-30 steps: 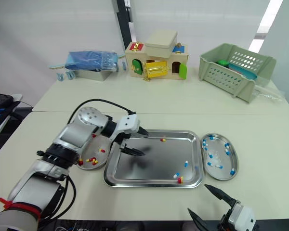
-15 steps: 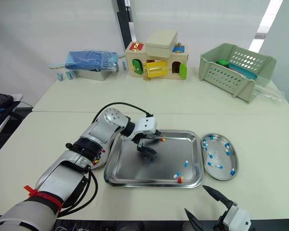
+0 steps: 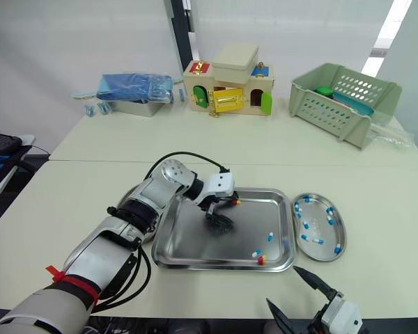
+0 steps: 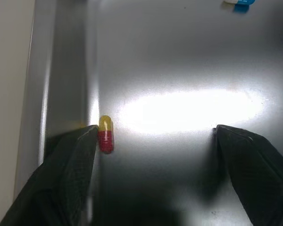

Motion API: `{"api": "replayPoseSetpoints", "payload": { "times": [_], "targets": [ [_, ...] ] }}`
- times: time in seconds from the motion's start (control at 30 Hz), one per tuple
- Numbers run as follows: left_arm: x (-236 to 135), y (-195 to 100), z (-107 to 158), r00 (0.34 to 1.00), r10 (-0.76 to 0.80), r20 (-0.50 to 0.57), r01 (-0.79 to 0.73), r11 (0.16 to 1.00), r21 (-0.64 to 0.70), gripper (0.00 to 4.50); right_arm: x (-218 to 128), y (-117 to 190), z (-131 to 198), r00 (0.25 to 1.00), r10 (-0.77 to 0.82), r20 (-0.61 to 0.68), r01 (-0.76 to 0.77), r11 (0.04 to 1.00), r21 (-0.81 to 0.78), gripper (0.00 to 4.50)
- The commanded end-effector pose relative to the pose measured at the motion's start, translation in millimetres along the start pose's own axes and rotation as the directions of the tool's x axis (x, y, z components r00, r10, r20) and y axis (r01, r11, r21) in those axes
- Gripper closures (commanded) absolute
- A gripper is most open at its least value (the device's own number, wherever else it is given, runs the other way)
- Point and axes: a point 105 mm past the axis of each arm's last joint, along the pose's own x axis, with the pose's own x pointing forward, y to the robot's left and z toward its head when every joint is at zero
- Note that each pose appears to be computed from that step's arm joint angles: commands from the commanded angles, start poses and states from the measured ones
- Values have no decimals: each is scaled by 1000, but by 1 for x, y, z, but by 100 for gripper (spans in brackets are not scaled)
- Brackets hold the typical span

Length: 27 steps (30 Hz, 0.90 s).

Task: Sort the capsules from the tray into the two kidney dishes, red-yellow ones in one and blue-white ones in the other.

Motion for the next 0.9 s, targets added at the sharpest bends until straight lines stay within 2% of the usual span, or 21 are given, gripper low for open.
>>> {"api": "replayPoseSetpoints", "payload": {
  "times": [0.03, 0.33, 0.53, 0.63, 0.9],
  "targets": [
    [-5, 1, -3, 999, -9, -48, 9, 1000, -5, 157, -2, 2, 4, 1000, 1, 11, 0, 1000, -17, 0],
    [-3, 1, -4, 998, 3, -58, -4, 1000, -26, 447, -3, 1, 3, 1000, -3, 8, 3, 1000, -16, 0],
    [-6, 2, 3, 1000, 4, -25, -4, 1000, 2, 447, -3, 1, 4, 1000, 2, 2, -2, 1000, -17, 0],
    [-14, -1, 7, 1000, -11, 8, 11, 1000, -7, 396, -4, 1, 4, 1000, 1, -2, -1, 1000, -18, 0],
    [-42, -19, 37, 984, -46, 174, 45, 999, 5, 131, -7, 2, 5, 1000, -3, -10, 3, 1000, -15, 0]
  ]
}}
